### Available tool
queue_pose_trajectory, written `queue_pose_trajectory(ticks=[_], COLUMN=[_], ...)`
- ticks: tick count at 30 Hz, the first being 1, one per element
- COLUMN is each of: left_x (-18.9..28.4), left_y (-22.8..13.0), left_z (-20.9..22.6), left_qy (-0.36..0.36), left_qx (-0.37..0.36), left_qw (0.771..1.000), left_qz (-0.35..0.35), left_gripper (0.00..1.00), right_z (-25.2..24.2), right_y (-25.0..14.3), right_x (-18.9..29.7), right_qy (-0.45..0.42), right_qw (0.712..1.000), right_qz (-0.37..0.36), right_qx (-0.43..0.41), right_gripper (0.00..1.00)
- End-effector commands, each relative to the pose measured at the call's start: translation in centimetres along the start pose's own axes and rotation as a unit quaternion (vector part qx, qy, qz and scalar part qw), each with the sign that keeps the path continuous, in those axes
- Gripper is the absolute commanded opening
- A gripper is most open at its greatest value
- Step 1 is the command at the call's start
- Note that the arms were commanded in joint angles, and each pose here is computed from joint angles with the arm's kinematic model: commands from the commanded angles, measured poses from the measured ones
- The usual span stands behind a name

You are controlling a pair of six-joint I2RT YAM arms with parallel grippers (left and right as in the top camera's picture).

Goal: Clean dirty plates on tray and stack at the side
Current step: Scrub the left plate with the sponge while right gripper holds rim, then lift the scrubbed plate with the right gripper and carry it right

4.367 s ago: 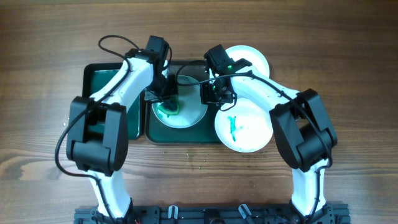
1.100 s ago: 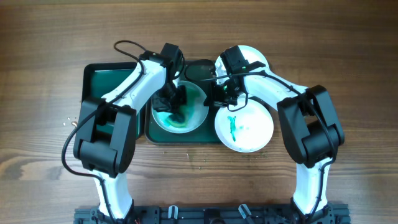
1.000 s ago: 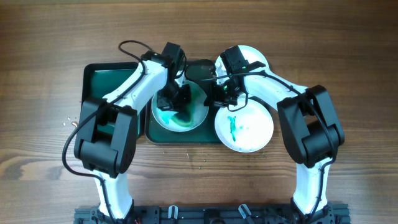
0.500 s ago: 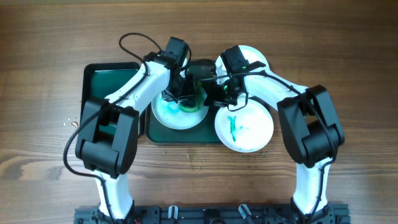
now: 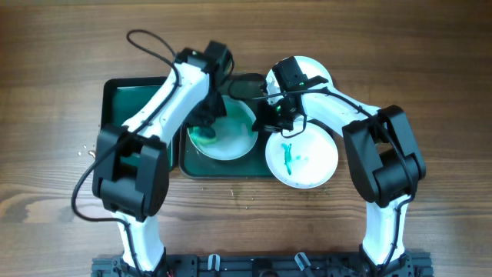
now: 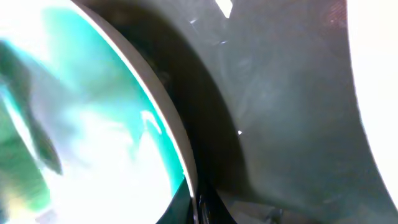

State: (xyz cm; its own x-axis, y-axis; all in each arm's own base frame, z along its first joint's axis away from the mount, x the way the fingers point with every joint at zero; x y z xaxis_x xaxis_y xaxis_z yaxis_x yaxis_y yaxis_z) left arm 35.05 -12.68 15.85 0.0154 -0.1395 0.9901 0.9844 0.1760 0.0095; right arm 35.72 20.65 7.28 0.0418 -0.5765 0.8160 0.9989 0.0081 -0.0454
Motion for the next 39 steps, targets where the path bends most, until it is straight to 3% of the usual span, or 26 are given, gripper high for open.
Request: queue_pose_trajectory(ticks=[1, 4, 11, 19, 27, 35, 39], left_x=[6.6, 9.0, 10.0, 9.4, 9.2, 9.2, 9.2], left_y=[1.0, 1.3, 2.1, 3.3, 3.3, 3.3, 3.3], left_z=[0.9, 2.3, 7.6, 12.2, 12.9, 12.9, 12.9], left_qy=[-0.102, -0.144, -0.142, -0.132, -0.131, -0.131, -0.131], left_qx=[-0.011, -0.014, 0.037, 0.085, 0.092, 0.092, 0.092], left_qw=[0.994, 0.988, 0.987, 0.986, 0.985, 0.985, 0.985], left_qz=[-0.04, -0.052, -0.062, -0.06, -0.059, -0.058, -0.058], left_gripper=[0.04, 0.04, 0.04, 0.04, 0.04, 0.04, 0.04], right_z=[-1.8, -1.3, 1.3, 5.9, 9.7, 13.3, 15.8], right_y=[-0.4, -0.3, -0.6, -2.8, -5.6, -8.0, -9.2], right_x=[-1.1, -0.4, 3.6, 9.3, 12.0, 12.6, 13.4], right_qy=[-0.04, -0.049, -0.108, -0.218, -0.342, -0.456, -0.513], right_qw=[0.999, 0.999, 0.991, 0.946, 0.859, 0.74, 0.655], right_qz=[0.008, -0.006, -0.08, -0.22, -0.351, -0.434, -0.481], right_qx=[-0.019, -0.009, 0.026, 0.094, 0.148, 0.237, 0.274], right_gripper=[0.04, 0.04, 0.04, 0.04, 0.04, 0.04, 0.04])
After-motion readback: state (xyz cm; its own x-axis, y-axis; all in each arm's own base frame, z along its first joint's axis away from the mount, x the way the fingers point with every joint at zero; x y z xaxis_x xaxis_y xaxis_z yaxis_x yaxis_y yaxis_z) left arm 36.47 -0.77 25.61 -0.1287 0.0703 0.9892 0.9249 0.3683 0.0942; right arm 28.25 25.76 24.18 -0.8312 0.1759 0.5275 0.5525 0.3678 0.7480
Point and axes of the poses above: each gripper's point midway between its finger pads, its own x axis back along the fingers, its own z axis along the line the jaws close on, y = z × x, the point moved 9 cm from there along x, back along the fingers, and after that the axes turned 4 degrees about -x, right-handed, at the moved point
